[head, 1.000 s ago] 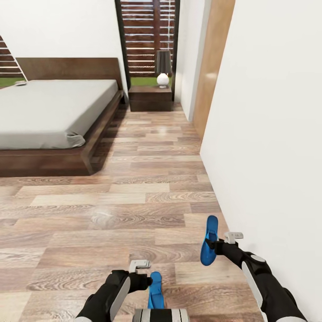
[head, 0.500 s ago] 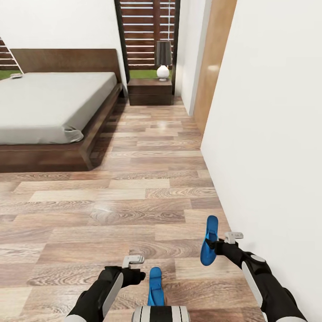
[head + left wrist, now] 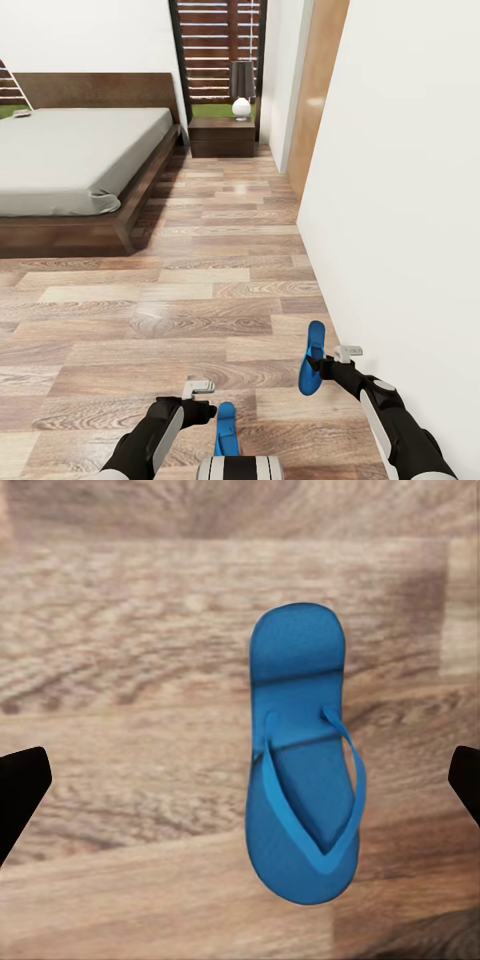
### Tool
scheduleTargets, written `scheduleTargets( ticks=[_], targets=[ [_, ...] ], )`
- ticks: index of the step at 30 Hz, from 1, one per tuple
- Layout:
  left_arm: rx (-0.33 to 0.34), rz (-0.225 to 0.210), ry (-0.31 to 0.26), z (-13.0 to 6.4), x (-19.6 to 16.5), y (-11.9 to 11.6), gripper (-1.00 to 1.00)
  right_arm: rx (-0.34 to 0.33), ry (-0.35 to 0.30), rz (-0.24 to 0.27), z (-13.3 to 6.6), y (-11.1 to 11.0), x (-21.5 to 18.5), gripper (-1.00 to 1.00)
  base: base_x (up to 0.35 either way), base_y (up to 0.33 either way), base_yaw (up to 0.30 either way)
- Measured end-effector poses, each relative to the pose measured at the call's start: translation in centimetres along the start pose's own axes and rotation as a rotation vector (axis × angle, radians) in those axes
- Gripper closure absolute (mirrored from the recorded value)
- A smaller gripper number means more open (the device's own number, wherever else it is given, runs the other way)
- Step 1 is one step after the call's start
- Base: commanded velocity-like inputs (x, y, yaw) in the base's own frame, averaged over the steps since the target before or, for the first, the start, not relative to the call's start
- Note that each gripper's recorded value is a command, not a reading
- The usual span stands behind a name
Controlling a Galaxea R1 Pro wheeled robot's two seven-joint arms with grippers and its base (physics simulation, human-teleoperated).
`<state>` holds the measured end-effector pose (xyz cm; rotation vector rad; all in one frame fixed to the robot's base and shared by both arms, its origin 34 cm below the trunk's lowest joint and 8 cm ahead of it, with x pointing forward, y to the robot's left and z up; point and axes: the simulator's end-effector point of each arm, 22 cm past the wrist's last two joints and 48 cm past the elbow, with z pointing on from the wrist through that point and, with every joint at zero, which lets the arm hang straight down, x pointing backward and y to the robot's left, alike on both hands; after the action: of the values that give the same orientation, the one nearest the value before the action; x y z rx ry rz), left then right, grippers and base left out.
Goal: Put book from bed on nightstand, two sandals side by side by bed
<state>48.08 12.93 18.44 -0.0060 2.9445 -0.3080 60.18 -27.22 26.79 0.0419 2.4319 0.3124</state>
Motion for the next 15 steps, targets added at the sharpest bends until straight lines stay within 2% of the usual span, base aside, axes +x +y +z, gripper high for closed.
scheduleTargets(
  ticks=[11,15],
  targets=[
    [0.001,0.0,0.0,0.0,0.0,-0.1,-1.0,0.0,0.0,0.0,0.0,-0.01,0.01,1.0,0.0,-0.002,0.0],
    [0.002,0.0,0.001,0.02,0.02,-0.1,-1.0,0.0,0.001,0.0,0.02,-0.01,0.03,1.0,-0.162,0.0,0.0]
  ],
)
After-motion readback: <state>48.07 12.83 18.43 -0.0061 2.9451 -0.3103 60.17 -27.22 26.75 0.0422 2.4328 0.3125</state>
